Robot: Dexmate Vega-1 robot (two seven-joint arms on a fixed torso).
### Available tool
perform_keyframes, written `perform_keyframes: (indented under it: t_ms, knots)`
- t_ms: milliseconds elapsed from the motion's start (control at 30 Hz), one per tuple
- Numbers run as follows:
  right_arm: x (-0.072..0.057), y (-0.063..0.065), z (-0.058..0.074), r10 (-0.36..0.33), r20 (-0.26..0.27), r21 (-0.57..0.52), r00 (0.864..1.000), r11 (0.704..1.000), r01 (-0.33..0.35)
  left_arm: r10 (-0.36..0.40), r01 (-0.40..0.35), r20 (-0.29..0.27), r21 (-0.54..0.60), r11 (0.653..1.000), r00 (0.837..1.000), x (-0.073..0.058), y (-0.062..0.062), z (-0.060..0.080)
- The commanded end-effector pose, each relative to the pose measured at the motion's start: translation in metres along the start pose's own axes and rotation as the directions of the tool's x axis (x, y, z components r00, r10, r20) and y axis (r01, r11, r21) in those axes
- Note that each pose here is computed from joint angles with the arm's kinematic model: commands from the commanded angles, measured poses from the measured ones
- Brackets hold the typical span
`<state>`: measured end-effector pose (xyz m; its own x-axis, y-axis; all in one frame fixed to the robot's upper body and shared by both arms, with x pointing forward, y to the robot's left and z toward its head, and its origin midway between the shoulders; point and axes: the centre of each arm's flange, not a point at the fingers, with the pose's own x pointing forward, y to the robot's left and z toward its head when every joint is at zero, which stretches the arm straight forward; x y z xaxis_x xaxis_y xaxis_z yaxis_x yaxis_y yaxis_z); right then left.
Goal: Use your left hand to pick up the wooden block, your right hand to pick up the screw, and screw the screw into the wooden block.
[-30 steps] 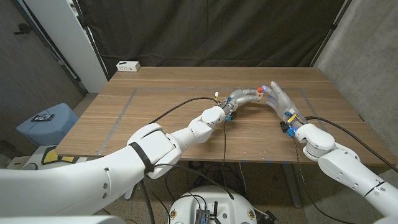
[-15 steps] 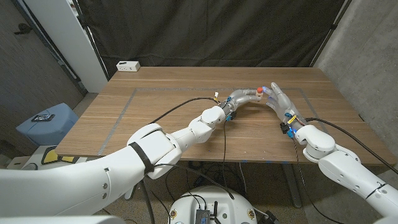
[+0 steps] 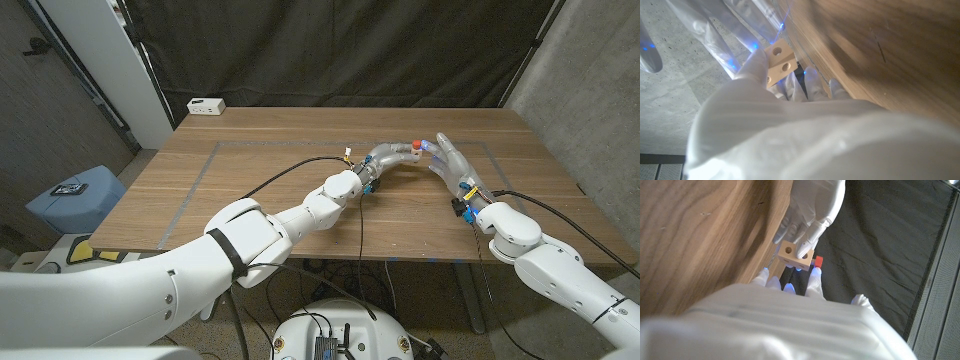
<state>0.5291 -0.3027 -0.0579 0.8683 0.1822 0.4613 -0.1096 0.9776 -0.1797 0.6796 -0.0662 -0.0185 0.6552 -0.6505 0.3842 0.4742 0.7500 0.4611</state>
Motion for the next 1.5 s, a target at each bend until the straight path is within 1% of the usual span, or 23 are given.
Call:
perform_keyframes:
  t_ms: [33, 333, 633, 900, 1167, 1300, 1500]
  knots:
    - [-0.004, 0.001, 0.001, 0.027, -0.005, -0.013, 1.0, 1.0, -0.027, 0.001, -0.001, 0.003, -0.008, 1.0, 1.0, -0.001, -0.001, 0.0]
    - [-0.006, 0.003, 0.002, 0.054, -0.006, -0.021, 0.999, 0.998, -0.054, -0.003, 0.003, 0.005, -0.01, 1.0, 1.0, -0.001, -0.003, -0.001]
    - [-0.011, 0.003, 0.003, 0.058, -0.001, -0.023, 0.998, 0.998, -0.058, -0.009, 0.009, 0.006, -0.011, 1.0, 1.0, -0.001, -0.006, -0.001]
    - [-0.018, 0.001, 0.003, 0.037, -0.001, -0.02, 0.999, 0.999, -0.037, -0.013, 0.013, 0.011, -0.01, 1.0, 1.0, -0.002, -0.007, -0.001]
    - [-0.023, -0.006, 0.007, 0.004, -0.001, -0.034, 1.0, 0.999, -0.004, -0.017, 0.017, 0.022, -0.007, 1.0, 1.0, -0.004, -0.007, -0.001]
    - [-0.023, -0.009, 0.008, -0.008, 0.003, -0.037, 1.0, 0.999, 0.008, -0.017, 0.017, 0.026, -0.004, 1.0, 1.0, -0.006, -0.006, 0.0]
    - [-0.019, -0.011, 0.008, -0.016, 0.008, -0.038, 1.0, 0.999, 0.017, -0.013, 0.013, 0.034, -0.002, 1.0, 0.999, -0.008, -0.005, 0.0]
